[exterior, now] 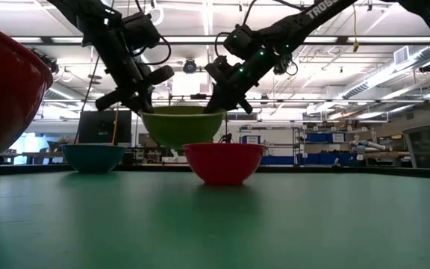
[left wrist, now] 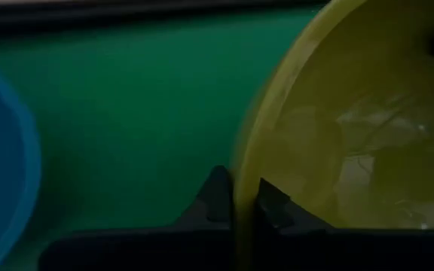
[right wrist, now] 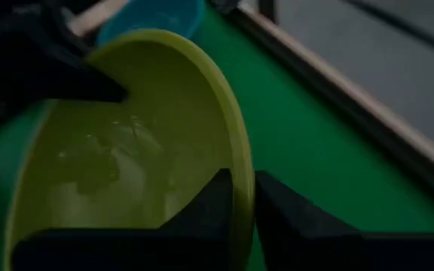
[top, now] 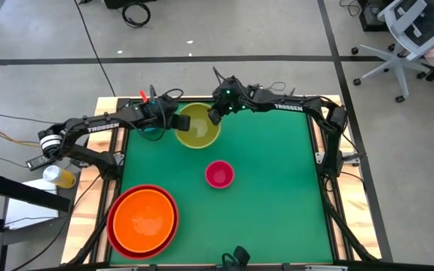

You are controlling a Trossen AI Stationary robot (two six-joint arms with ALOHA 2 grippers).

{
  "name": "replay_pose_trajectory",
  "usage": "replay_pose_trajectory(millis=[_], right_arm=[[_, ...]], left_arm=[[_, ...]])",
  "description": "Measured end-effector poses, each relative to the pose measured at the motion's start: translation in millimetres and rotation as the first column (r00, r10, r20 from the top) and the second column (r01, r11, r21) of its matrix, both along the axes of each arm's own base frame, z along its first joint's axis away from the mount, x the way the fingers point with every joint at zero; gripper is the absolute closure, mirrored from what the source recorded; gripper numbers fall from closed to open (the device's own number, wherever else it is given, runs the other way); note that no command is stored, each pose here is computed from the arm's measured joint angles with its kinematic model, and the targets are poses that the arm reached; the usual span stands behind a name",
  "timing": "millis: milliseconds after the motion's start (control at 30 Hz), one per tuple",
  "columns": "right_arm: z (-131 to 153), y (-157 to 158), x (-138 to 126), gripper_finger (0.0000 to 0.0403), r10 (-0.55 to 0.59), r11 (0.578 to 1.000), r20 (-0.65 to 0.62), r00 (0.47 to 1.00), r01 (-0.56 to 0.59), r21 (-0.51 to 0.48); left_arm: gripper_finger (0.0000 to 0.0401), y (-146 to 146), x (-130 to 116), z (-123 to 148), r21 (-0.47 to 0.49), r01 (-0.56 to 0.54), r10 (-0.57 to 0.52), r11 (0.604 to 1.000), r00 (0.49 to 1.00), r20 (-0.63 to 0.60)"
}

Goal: Nest bowls inside each other
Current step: Stack the green bowl into the top of the orange bowl

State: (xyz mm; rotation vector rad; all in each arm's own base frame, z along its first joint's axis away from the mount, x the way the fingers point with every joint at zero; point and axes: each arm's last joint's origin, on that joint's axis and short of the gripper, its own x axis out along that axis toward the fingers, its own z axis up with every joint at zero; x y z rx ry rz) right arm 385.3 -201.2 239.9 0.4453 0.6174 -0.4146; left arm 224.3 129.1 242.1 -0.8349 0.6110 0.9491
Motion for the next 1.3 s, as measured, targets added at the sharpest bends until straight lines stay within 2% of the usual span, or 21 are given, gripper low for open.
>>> replay_pose_trajectory(millis=[167, 333, 433, 500, 633, 733, 833, 1000, 1133, 1300], right_arm=[[2, -2, -1, 0.0268, 0.01, 0.997, 0.046, 0.999, -0.013, 0.081], [12, -2, -1, 0.0212, 0.026, 0.994, 0.128, 0.991, -0.04, 0.103], [27, -1, -2, 0.0191, 0.05, 0.995, 0.2, 0.979, -0.065, 0.073], [42, -2, -5, 0.0184, 0.08, 0.995, 0.27, 0.96, -0.092, 0.031], [73, 0, -13, 0.018, 0.218, 0.973, 0.416, 0.883, -0.227, -0.027], [92, 4, -18, 0.0181, 0.249, 0.965, 0.483, 0.839, -0.255, -0.055], [103, 3, -26, 0.0181, 0.233, 0.971, 0.505, 0.831, -0.228, -0.073], [101, 3, -31, 0.0181, 0.139, 0.987, 0.463, 0.875, -0.16, 0.004], [94, 11, -29, 0.0181, 0.043, 0.986, 0.413, 0.91, -0.105, 0.128], [83, 37, -20, 0.0181, -0.062, 0.975, 0.295, 0.954, -0.006, 0.223]], left_arm=[[0.0392, -4, -9, 15, -0.041, 0.038, -0.041, 0.998, 0.997, -0.07], [0.0392, -3, -18, 35, -0.063, 0.122, -0.129, 0.991, 0.984, -0.123], [0.0392, -4, -25, 41, -0.108, 0.191, -0.208, 0.976, 0.962, -0.176], [0.0392, -9, -33, 38, -0.185, 0.236, -0.276, 0.954, 0.932, -0.236], [0.0392, -14, -42, 41, -0.251, 0.279, -0.345, 0.927, 0.898, -0.273], [0.0392, -21, -48, 43, -0.285, 0.357, -0.431, 0.89, 0.862, -0.265], [0.0392, -32, -56, 51, -0.295, 0.463, -0.53, 0.836, 0.821, -0.212], [0.0392, -53, -78, 66, -0.275, 0.594, -0.645, 0.756, 0.748, -0.159], [0.0392, -69, -98, 73, -0.312, 0.637, -0.698, 0.704, 0.701, -0.143], [0.0393, -89, -114, 77, -0.367, 0.701, -0.775, 0.611, 0.624, -0.099]])
